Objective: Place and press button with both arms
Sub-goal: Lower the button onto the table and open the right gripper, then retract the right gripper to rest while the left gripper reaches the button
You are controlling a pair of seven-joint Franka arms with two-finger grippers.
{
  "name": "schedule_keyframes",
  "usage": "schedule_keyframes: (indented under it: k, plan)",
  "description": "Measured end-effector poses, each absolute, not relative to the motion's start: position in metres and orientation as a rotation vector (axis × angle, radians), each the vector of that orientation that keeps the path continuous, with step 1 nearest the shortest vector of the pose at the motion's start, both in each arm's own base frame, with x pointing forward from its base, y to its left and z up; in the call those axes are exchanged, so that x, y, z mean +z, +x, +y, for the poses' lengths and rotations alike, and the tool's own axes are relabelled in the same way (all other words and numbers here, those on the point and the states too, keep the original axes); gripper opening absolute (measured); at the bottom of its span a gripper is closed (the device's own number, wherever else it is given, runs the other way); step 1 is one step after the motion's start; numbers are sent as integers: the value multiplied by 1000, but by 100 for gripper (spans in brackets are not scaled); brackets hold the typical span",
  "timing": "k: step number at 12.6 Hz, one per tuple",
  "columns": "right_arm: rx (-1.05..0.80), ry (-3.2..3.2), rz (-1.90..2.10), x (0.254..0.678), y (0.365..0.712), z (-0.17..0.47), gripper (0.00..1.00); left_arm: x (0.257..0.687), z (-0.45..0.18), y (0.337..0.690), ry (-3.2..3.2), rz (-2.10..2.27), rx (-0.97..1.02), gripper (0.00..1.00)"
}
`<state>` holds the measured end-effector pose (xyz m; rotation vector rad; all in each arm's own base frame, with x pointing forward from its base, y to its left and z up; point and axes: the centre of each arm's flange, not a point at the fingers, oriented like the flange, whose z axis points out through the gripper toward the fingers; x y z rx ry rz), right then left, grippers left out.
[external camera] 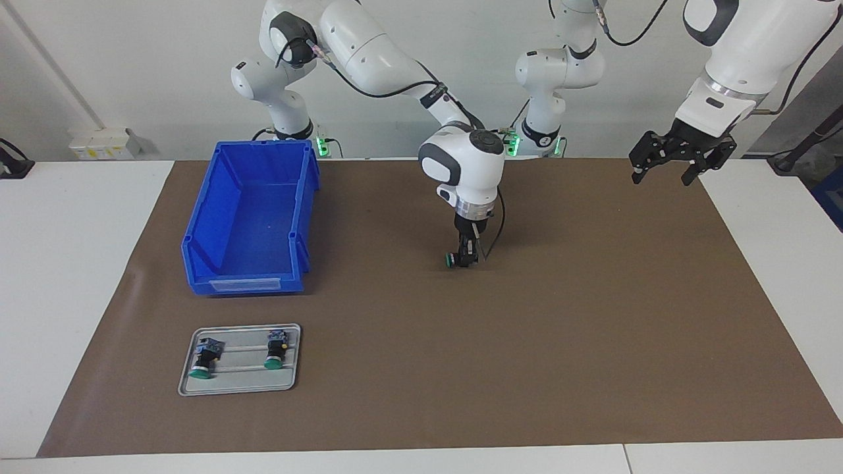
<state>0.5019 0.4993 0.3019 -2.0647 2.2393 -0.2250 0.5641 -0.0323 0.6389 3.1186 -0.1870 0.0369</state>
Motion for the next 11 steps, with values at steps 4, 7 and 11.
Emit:
schedule_keyframes:
  k: [4,7,11]
  plan:
    - [-426,-2170,2068,321,518,485,100,638,-41,570,3109,-309,117,100]
    - [-483,-2288,1869,387,566,426,100,636,-63,568,3072,-587,109,98]
    - [-506,-2558,1555,464,617,311,100,610,-103,551,2896,-1199,81,95]
